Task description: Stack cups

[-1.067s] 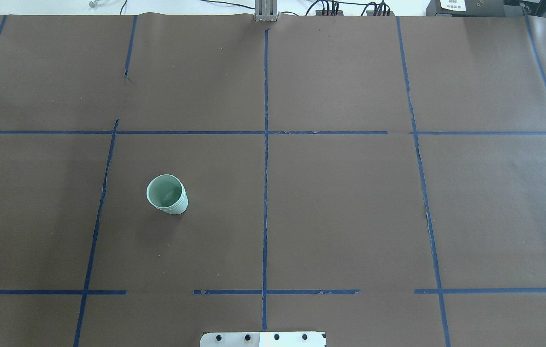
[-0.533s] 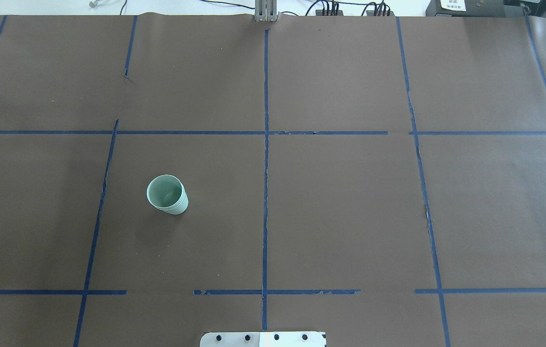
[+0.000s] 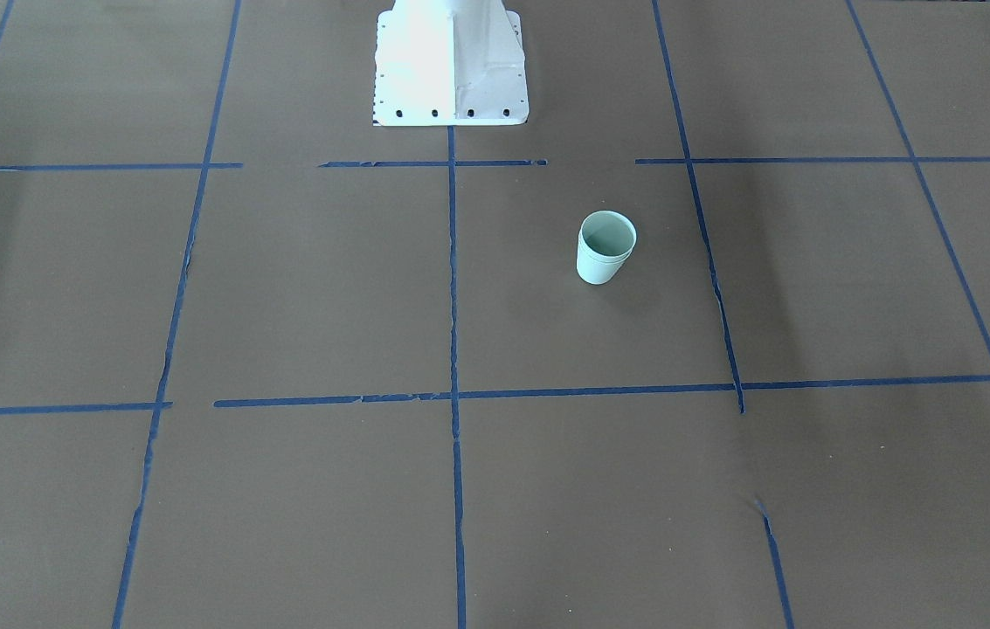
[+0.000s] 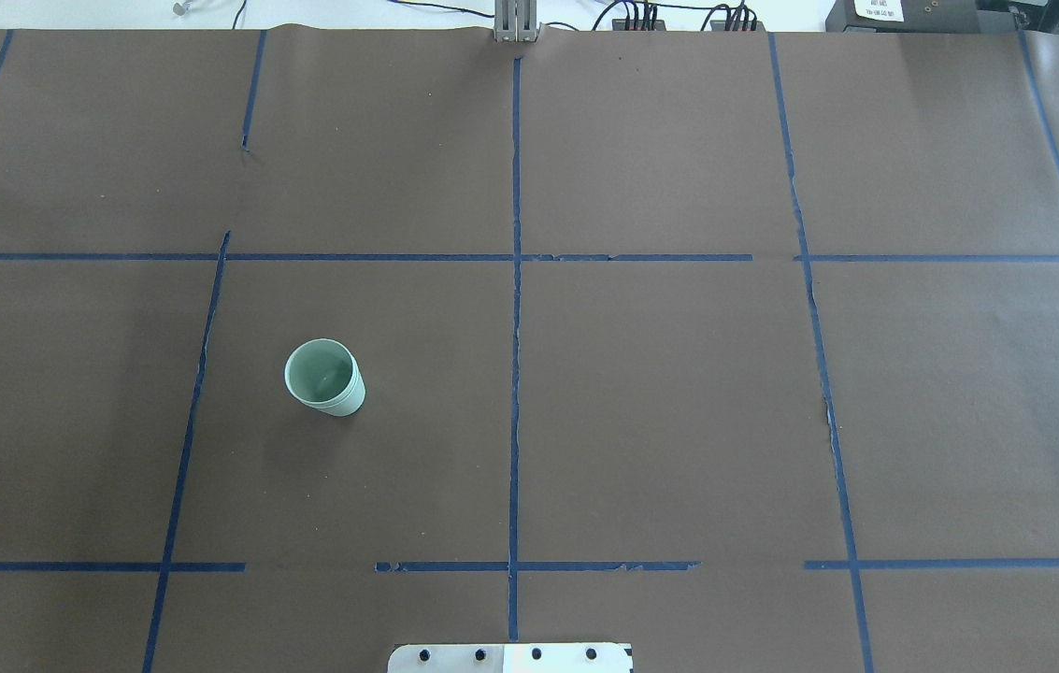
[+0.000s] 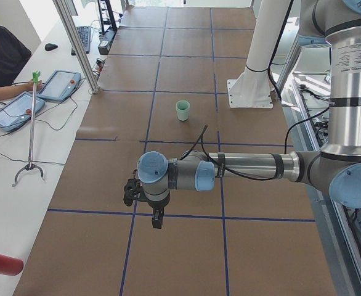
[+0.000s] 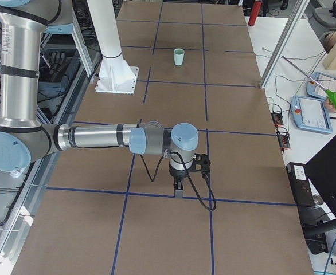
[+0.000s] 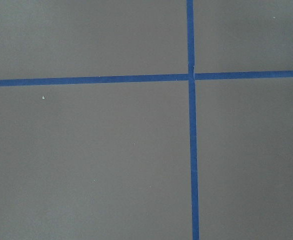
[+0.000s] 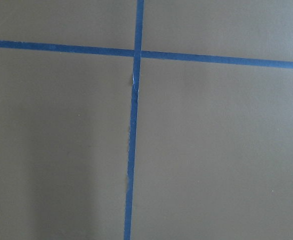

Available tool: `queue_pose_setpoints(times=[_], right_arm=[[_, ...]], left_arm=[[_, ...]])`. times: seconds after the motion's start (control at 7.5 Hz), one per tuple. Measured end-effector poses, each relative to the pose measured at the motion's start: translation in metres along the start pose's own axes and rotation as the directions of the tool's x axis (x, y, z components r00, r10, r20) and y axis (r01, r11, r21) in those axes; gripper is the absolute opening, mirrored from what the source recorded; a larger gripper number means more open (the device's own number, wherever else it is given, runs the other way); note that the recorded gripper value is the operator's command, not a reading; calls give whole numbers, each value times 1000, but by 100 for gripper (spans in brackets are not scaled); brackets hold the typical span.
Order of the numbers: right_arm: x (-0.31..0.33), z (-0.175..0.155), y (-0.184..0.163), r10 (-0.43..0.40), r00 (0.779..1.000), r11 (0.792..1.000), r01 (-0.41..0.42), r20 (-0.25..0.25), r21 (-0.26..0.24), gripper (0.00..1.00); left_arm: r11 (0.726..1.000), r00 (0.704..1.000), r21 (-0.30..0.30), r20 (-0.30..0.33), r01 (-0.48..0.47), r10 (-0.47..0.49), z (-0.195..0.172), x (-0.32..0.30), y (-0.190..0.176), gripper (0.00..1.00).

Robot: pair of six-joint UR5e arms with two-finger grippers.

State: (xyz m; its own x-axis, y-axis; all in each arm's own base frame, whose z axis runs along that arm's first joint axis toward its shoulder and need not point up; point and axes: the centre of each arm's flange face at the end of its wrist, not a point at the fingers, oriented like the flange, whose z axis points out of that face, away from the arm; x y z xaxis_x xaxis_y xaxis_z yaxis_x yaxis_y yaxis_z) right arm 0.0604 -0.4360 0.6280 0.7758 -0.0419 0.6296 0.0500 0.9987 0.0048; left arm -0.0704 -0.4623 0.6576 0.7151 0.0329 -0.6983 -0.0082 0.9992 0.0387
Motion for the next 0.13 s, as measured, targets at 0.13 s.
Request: queue_pose_setpoints(times=[0.13], right_arm=[[0, 0, 0, 0, 1000, 1000, 0, 0, 0, 100]], left_arm=[[1000, 1000, 1, 0, -1, 1, 0, 0, 0, 100]])
